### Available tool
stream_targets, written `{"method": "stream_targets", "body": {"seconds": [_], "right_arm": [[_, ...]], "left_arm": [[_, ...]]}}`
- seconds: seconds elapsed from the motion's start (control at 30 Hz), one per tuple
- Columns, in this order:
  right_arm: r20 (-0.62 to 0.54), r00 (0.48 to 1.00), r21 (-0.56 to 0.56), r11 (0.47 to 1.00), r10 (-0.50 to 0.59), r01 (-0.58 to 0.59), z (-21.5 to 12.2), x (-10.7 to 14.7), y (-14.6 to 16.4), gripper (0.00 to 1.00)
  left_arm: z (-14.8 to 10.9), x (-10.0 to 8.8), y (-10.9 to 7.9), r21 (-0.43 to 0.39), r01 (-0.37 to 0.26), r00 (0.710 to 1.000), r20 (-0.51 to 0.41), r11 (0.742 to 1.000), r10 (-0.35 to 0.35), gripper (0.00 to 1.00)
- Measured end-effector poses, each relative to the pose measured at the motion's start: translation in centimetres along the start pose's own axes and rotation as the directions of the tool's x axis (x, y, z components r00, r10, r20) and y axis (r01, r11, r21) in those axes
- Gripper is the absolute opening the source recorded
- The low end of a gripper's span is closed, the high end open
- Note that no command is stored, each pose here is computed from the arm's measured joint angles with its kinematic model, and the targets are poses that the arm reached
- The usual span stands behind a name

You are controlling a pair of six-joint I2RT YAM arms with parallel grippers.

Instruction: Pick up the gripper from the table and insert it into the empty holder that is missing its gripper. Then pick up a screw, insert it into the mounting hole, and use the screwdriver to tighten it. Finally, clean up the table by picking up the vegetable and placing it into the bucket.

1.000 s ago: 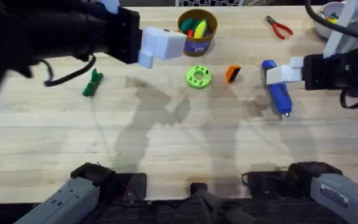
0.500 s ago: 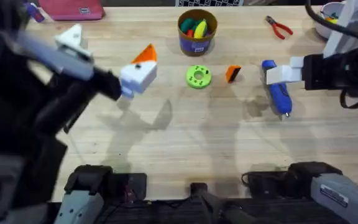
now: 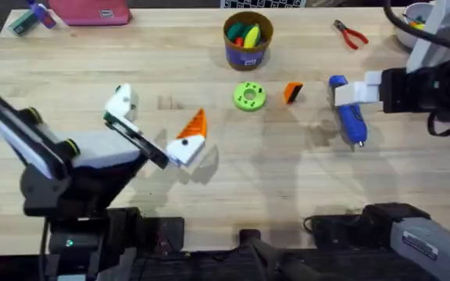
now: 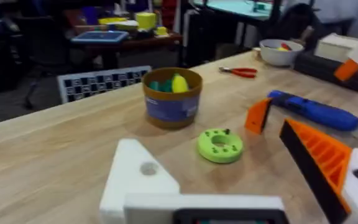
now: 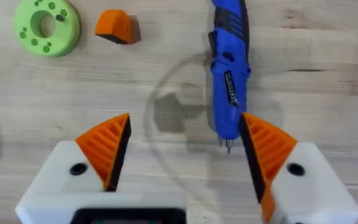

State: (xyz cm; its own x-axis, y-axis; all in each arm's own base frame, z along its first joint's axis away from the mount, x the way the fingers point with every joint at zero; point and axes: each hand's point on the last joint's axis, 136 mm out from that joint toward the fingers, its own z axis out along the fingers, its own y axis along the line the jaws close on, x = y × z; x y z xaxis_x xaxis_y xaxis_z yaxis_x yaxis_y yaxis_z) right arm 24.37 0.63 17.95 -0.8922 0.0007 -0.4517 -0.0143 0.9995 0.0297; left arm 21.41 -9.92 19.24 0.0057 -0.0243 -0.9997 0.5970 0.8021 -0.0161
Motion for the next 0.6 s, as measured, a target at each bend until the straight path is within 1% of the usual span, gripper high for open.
{"method": "stream_targets", "body": {"seconds": [0.07,0.2,0.27,0.3,0.37,0.4,0.47,0.6], "right_arm": [[0.0,1.0,0.0,1.0,0.0,0.0,0.0,0.0,0.0,0.994],[0.0,1.0,0.0,1.0,0.0,0.0,0.0,0.0,0.0,0.994],[0.0,1.0,0.0,1.0,0.0,0.0,0.0,0.0,0.0,0.994],[0.0,1.0,0.0,1.0,0.0,0.0,0.0,0.0,0.0,0.994],[0.0,1.0,0.0,1.0,0.0,0.0,0.0,0.0,0.0,0.994],[0.0,1.0,0.0,1.0,0.0,0.0,0.0,0.0,0.0,0.994],[0.0,1.0,0.0,1.0,0.0,0.0,0.0,0.0,0.0,0.994],[0.0,1.0,0.0,1.0,0.0,0.0,0.0,0.0,0.0,0.993]], "left_arm": [[-0.1,0.7,-0.9,0.048,0.0,1.0,0.004,0.999,0.0,0.988],[-0.3,1.2,-2.7,0.149,0.01,1.0,-0.008,0.989,-0.009,0.986],[-0.5,1.8,-3.7,0.207,0.032,0.999,-0.032,0.978,-0.026,0.986],[-0.6,2.2,-4.3,0.237,0.053,0.998,-0.053,0.97,-0.042,0.987],[-0.8,3.1,-4.9,0.27,0.1,0.992,-0.096,0.958,-0.077,0.985],[-0.9,3.2,-5.3,0.288,0.112,0.991,-0.104,0.951,-0.085,0.985],[-1.2,3.3,-5.9,0.326,0.111,0.991,-0.108,0.939,-0.08,0.986],[-1.8,3.3,-7.5,0.417,0.081,0.994,-0.102,0.905,-0.042,0.987]]}}
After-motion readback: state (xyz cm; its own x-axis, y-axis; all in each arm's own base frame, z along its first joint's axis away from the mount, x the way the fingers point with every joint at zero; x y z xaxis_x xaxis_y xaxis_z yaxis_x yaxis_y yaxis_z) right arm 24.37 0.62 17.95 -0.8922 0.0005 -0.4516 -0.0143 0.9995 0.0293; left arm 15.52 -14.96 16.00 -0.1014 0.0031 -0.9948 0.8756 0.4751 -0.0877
